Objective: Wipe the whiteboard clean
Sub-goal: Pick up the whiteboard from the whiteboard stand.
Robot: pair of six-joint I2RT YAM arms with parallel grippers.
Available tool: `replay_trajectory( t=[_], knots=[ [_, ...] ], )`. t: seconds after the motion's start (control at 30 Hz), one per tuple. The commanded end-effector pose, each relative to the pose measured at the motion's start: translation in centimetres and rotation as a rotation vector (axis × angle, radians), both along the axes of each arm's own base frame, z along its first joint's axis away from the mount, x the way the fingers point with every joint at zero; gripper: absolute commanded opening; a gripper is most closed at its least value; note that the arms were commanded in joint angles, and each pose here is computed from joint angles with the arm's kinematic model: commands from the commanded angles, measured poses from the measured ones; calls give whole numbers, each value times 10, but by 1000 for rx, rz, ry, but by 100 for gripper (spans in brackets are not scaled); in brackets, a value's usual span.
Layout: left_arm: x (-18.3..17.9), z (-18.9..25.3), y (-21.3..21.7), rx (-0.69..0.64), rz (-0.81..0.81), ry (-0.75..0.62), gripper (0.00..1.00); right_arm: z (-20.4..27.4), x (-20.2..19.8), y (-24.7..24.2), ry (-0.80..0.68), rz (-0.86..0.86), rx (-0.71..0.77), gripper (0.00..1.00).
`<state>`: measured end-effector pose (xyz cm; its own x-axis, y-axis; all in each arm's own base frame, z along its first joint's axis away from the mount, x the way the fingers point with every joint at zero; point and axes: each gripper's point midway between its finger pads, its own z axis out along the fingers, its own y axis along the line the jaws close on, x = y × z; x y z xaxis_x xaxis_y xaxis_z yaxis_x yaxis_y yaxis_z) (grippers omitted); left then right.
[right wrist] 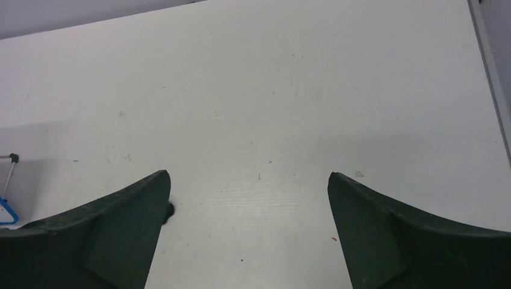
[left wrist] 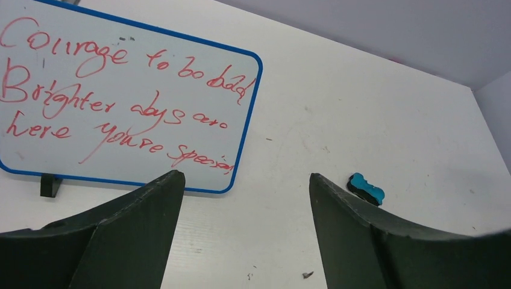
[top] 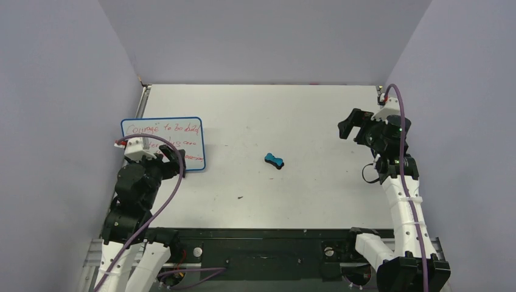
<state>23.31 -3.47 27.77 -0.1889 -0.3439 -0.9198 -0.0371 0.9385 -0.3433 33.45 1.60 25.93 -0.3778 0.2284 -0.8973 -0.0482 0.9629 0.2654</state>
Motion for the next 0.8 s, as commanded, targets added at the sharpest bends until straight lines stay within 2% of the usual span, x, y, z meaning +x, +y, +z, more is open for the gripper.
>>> replay_trajectory(
  t=[0.0, 0.13, 0.3, 0.43, 0.53, 0.67, 0.77],
  knots=[
    [-4, 13, -14, -53, -63, 1, 73, 14, 2, 10, -67, 80, -17, 100],
    [-7, 12, -21, -75, -99, 22, 74, 7, -6, 53, -69, 361, -102, 100],
    [-11, 7, -27, -94, -131, 38, 73, -16, -28, 123, -54, 739, -322, 100],
    [-12, 1, -31, -116, -144, 45, 73, -49, -31, 161, 62, 938, -453, 100],
    [-9, -10, -36, -153, -147, 76, 73, -63, -17, 175, 154, 921, -533, 100],
    [-5, -27, -45, -192, -176, 125, 73, -82, 16, 196, 252, 843, -560, 97],
    [-3, -40, -47, -198, -178, 153, 73, -116, 32, 199, 341, 834, -589, 97]
  ],
)
